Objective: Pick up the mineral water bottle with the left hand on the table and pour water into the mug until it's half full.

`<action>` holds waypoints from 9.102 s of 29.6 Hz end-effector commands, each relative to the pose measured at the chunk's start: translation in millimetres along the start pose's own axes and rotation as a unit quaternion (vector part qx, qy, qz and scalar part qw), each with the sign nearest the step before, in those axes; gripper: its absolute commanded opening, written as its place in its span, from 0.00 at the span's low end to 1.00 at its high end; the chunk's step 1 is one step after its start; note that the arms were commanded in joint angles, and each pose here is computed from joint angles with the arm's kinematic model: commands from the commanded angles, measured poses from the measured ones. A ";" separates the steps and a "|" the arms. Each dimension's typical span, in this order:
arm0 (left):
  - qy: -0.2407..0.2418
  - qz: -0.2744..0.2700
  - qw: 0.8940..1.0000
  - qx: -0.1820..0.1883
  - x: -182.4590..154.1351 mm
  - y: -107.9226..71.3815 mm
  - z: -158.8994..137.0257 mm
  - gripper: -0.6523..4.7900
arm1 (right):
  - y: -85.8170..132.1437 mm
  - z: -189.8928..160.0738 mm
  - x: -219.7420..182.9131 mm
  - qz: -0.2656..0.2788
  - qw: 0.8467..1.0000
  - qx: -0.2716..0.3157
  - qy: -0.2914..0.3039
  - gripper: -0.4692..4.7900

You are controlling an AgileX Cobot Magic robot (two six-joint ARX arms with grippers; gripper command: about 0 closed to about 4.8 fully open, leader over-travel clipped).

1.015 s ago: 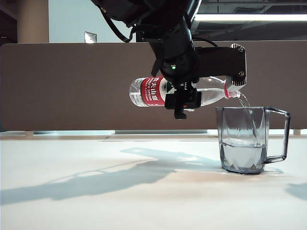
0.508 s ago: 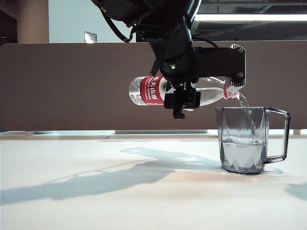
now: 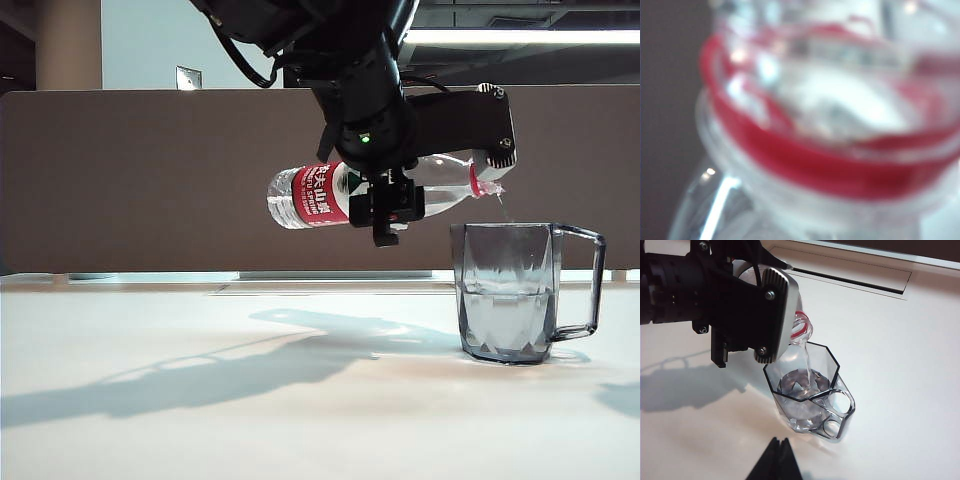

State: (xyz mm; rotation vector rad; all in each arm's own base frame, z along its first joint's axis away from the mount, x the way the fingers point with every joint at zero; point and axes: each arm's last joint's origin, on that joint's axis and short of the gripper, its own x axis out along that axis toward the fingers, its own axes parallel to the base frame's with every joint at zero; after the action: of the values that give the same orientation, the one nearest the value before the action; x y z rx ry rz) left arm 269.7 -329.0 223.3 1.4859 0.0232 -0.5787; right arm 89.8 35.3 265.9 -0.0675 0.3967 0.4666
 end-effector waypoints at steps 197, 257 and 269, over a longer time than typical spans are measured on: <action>-0.244 0.036 0.725 -0.643 -246.7 -61.9 -194.4 0.11 | 0.1 3.2 -1.7 0.000 1.000 -0.004 -0.010 0.09; -0.065 0.263 0.686 -0.675 -246.0 -118.7 -255.6 0.11 | -1.6 2.6 -0.1 -0.019 0.999 -0.005 -0.025 0.09; -0.065 0.263 0.686 -0.675 -246.0 -118.8 -255.6 0.11 | -19.3 -33.8 7.5 -0.162 0.960 -0.054 -0.224 0.09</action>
State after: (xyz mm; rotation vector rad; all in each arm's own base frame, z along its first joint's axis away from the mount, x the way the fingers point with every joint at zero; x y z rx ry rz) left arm 97.4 -0.9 171.1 -0.0613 -0.0628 -0.0596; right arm 94.6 18.1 229.6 -0.0782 -0.0280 0.1906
